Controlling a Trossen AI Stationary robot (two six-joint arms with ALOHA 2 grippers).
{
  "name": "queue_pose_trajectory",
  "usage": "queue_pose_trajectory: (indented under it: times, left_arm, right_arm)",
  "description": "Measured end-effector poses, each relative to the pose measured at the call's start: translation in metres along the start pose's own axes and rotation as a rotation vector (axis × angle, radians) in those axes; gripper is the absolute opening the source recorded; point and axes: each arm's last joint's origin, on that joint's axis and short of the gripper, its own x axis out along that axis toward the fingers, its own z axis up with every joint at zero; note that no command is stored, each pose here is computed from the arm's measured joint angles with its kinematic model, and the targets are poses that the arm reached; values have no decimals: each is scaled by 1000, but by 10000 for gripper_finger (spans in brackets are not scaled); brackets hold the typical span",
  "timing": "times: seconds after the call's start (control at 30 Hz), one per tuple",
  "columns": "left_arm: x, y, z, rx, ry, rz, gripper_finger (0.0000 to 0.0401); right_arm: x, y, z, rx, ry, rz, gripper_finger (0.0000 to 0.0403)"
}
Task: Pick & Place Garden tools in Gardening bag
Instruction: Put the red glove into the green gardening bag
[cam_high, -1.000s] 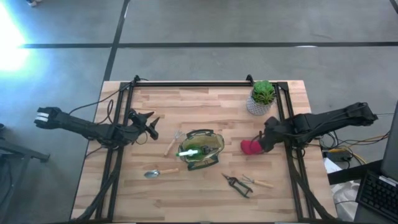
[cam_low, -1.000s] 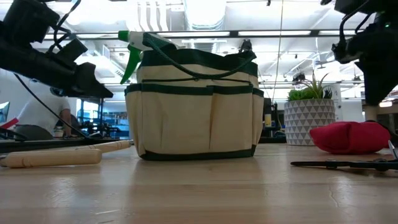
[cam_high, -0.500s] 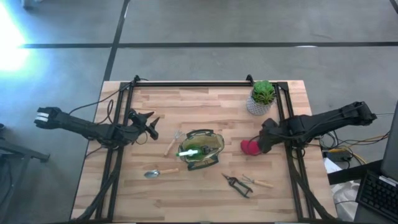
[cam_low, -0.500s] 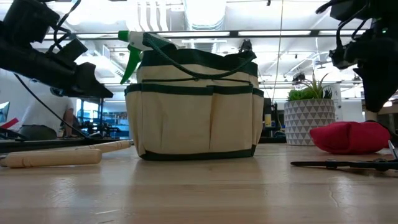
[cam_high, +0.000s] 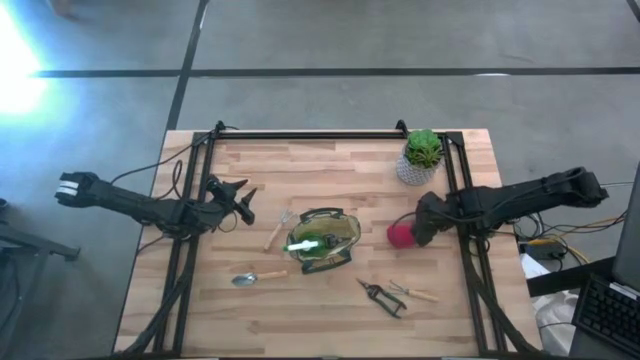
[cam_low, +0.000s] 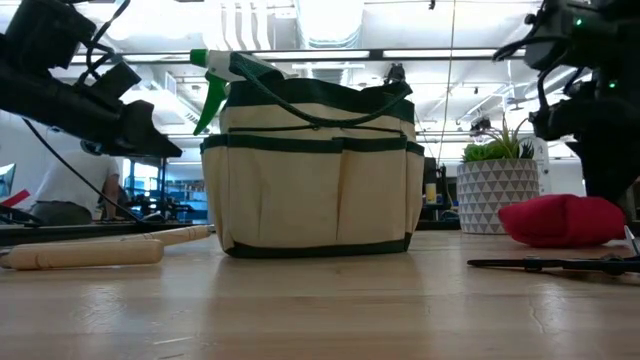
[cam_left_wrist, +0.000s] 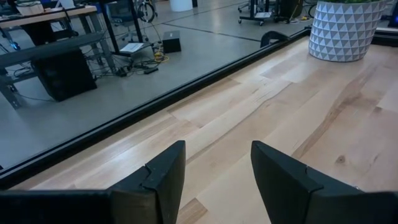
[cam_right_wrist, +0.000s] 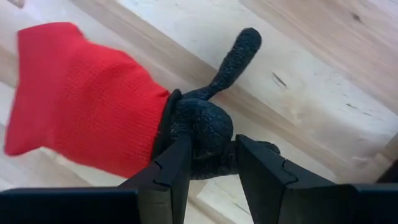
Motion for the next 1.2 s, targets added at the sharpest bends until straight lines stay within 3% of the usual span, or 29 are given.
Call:
queue_pose_trajectory:
  times: [0.33, 0.57, 0.97, 1.2]
  left_arm:
    - [0, 0, 0, 0, 0, 0, 186]
    - [0, 0, 0, 0, 0, 0, 186]
    - [0, 0, 0, 0, 0, -1, 186]
    - [0, 0, 0, 0, 0, 0, 186]
  right_arm:
    - [2, -3, 5, 20, -33, -13, 121]
    - [5, 5, 10, 23, -87, 74, 115]
    - [14, 0, 6, -38, -79, 56, 17]
    - [9, 3, 8, -96, -90, 70, 10]
